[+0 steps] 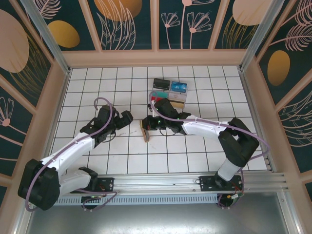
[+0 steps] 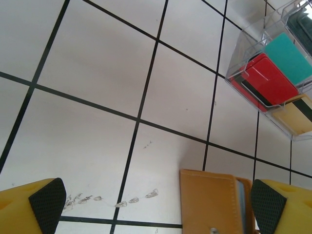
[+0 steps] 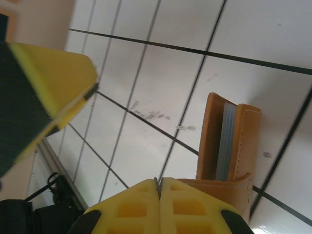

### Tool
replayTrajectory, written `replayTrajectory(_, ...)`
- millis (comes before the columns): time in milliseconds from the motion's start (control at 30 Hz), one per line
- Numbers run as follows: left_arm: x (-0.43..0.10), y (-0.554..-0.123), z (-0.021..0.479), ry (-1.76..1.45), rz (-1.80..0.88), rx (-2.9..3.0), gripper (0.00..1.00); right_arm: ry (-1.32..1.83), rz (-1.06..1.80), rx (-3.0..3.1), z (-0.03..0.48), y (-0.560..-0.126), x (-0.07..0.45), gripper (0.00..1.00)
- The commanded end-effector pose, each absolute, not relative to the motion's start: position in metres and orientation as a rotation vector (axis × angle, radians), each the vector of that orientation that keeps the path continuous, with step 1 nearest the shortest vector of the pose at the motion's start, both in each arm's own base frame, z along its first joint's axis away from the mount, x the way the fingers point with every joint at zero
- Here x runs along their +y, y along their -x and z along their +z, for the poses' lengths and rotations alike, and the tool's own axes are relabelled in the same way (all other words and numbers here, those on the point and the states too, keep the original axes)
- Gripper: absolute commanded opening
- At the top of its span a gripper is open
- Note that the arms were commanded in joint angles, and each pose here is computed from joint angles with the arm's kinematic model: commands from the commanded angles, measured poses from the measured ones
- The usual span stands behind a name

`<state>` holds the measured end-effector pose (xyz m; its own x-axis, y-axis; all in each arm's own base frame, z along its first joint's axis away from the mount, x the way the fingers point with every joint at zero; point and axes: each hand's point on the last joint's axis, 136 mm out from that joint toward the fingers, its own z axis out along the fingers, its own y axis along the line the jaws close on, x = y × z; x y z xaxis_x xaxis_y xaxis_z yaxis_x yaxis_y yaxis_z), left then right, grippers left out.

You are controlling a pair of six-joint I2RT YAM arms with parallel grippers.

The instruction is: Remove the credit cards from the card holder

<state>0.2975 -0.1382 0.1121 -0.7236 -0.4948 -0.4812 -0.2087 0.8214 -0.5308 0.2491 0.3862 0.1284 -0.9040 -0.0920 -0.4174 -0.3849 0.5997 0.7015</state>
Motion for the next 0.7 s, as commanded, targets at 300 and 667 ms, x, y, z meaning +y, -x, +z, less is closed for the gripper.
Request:
replayTrajectory(300,-0.144,-0.294,0.116,0.511,-0.672,2.362,0.99,0.424,1.385,2.421,0.145,-0.244,0.398,0.02)
replayTrajectory(667,-0.18,-0.279,0.094,0.439,-0.923,2.453,0.89,0.214,1.018,2.582,0.097,-0.268,0.328,0.01)
